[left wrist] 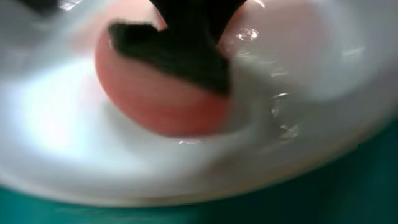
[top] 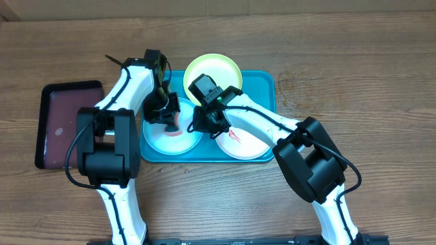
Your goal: Clean dirty plates on tray and stack at the side
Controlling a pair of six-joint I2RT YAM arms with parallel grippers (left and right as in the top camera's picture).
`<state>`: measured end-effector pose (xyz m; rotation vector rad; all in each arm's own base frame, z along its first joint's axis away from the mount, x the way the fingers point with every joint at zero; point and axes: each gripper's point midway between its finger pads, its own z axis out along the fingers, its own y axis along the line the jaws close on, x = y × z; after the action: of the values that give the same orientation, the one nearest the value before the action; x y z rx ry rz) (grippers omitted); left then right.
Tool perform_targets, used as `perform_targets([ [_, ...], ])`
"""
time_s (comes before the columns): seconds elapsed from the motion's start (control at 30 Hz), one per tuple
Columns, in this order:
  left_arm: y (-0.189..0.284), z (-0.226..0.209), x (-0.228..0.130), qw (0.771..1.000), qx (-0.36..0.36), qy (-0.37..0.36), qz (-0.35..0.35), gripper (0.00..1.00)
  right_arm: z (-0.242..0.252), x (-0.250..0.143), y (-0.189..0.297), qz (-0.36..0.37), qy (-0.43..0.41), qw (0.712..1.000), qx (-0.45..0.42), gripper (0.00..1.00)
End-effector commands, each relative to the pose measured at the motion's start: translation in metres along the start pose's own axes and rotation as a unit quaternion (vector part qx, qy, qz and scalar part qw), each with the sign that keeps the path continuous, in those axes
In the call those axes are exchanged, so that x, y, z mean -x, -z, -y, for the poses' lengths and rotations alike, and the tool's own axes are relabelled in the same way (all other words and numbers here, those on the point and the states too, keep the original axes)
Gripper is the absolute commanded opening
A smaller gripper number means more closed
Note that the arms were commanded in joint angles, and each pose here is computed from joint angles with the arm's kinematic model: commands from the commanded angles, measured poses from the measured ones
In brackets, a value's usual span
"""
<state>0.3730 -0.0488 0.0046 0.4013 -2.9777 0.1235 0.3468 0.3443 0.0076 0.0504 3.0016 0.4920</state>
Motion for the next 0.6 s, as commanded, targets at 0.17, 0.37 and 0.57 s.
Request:
perform_targets([
  [0.17, -0.001, -0.071, 0.018, 0.992, 0.098, 0.083, 0.012, 0.04, 0.011, 0.001, -0.013, 0.002, 0.0, 1.0, -0.024, 0.04],
  [0.37, -0.004, 0.004, 0.003, 0.994, -0.095, 0.026, -0.038, 0.04, 0.009, 0.003, -0.013, 0.006, 0.0, 1.0, -0.019, 0.04],
  [0.57, -0.007, 0.049, -0.008, 0.987, -0.15, -0.035, -0.043, 0.05, 0.008, 0.002, -0.013, 0.004, 0.001, 1.0, -0.019, 0.04],
])
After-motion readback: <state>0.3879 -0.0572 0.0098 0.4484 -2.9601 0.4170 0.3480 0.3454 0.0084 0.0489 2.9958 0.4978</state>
